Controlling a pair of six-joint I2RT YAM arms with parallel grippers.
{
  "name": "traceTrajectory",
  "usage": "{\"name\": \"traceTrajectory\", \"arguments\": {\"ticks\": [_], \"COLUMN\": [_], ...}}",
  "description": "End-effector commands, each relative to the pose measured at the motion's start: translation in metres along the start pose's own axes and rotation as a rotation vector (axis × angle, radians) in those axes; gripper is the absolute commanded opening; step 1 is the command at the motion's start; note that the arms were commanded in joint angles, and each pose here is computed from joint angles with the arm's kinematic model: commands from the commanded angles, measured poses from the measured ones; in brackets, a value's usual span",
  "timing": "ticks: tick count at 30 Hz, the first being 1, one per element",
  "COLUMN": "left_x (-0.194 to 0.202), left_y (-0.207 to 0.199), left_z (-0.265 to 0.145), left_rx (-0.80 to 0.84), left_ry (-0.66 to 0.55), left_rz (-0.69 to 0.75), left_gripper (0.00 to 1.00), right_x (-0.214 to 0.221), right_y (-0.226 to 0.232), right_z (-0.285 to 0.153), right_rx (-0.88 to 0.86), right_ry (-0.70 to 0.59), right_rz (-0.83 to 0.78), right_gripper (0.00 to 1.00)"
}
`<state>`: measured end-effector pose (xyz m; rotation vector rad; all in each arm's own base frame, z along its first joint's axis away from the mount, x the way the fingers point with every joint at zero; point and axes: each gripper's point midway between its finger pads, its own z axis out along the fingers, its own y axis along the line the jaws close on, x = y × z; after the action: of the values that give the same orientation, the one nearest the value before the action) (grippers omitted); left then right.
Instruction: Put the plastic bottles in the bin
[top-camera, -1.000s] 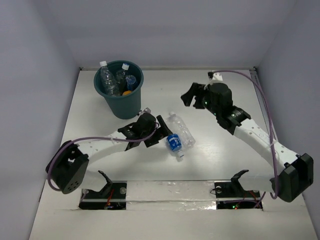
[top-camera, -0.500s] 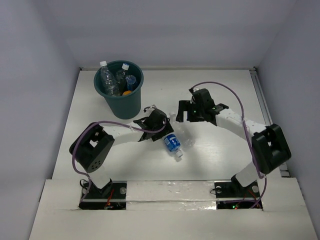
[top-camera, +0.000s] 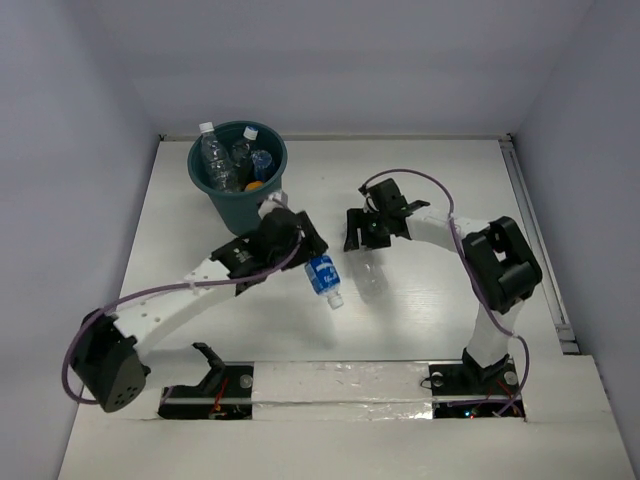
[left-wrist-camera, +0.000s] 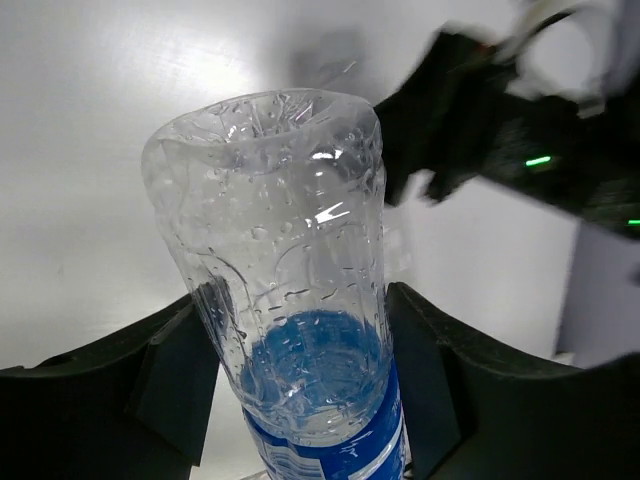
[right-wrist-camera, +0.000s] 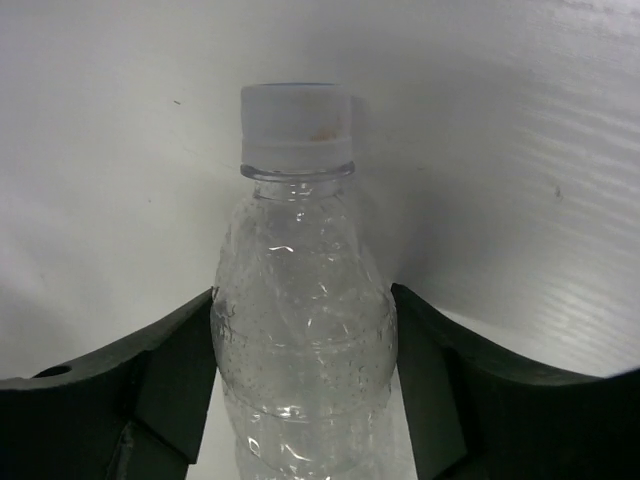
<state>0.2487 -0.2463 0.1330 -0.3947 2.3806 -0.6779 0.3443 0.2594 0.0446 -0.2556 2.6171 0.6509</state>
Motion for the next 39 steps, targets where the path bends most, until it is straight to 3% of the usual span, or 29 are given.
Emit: {"name": "traceTrajectory", "arguments": {"ticks": [1,5,7,8,10,11,14,18,23,25,26,28,31,32,39], "left_x": [-0.065,-0.177,-0.230,-0.260,-0.296,-0.320,-0.359,-0.381,-0.376,-0.370,-0.363,-0.356,-0.349,-0.349,-0.349], "left_y": [-0.033,-0.060,-0.046,-0.060,-0.049,-0.055,-0.037,-0.012,0.017,0.025,0.032,0.035,0.032,0.028,-0.021], "left_z": [-0.053,-0.115,-0.132,-0.163,-0.168,-0.189,-0.188,-0.164,-0.125,-0.119,-0.108,-0.102,-0.098,-0.101,-0.165], "left_rx": [0.059,0.106,0.028,0.043,-0.090,-0.104,-0.260,-0.442,-0.560,-0.566,-0.570,-0.552,-0.507,-0.491,-0.249], "left_ry": [-0.151,-0.384,-0.502,-0.589,-0.681,-0.760,-0.839,-0.885,-0.860,-0.859,-0.846,-0.833,-0.807,-0.803,-0.853], "left_rz": [0.062,0.064,0.083,0.088,0.135,0.135,0.158,0.202,0.264,0.271,0.274,0.271,0.259,0.254,0.173], "left_gripper": [0.45,0.44,0.43,0.43,0.43,0.43,0.43,0.44,0.49,0.56,0.67,0.82,0.90,0.98,0.99], "right_x": [-0.010,-0.023,-0.027,-0.034,-0.038,-0.045,-0.052,-0.066,-0.099,-0.122,-0.131,-0.156,-0.180,-0.194,-0.250], "right_y": [0.007,0.017,0.024,0.032,0.040,0.048,0.060,0.077,0.109,0.129,0.135,0.159,0.188,0.200,0.263], "right_z": [-0.005,-0.027,-0.040,-0.057,-0.071,-0.086,-0.112,-0.147,-0.199,-0.229,-0.236,-0.267,-0.279,-0.284,-0.284], "right_rx": [-0.027,-0.046,-0.071,-0.096,-0.124,-0.147,-0.187,-0.238,-0.333,-0.393,-0.411,-0.482,-0.541,-0.564,-0.713], "right_ry": [-0.021,-0.099,-0.144,-0.190,-0.229,-0.269,-0.329,-0.416,-0.542,-0.618,-0.640,-0.720,-0.779,-0.804,-0.939], "right_rz": [0.005,0.008,0.021,0.015,0.026,0.021,0.025,0.020,0.011,0.009,0.012,0.011,0.015,0.012,0.090], "right_gripper": [0.66,0.55,0.53,0.53,0.53,0.53,0.53,0.53,0.54,0.54,0.54,0.54,0.54,0.54,0.54]}}
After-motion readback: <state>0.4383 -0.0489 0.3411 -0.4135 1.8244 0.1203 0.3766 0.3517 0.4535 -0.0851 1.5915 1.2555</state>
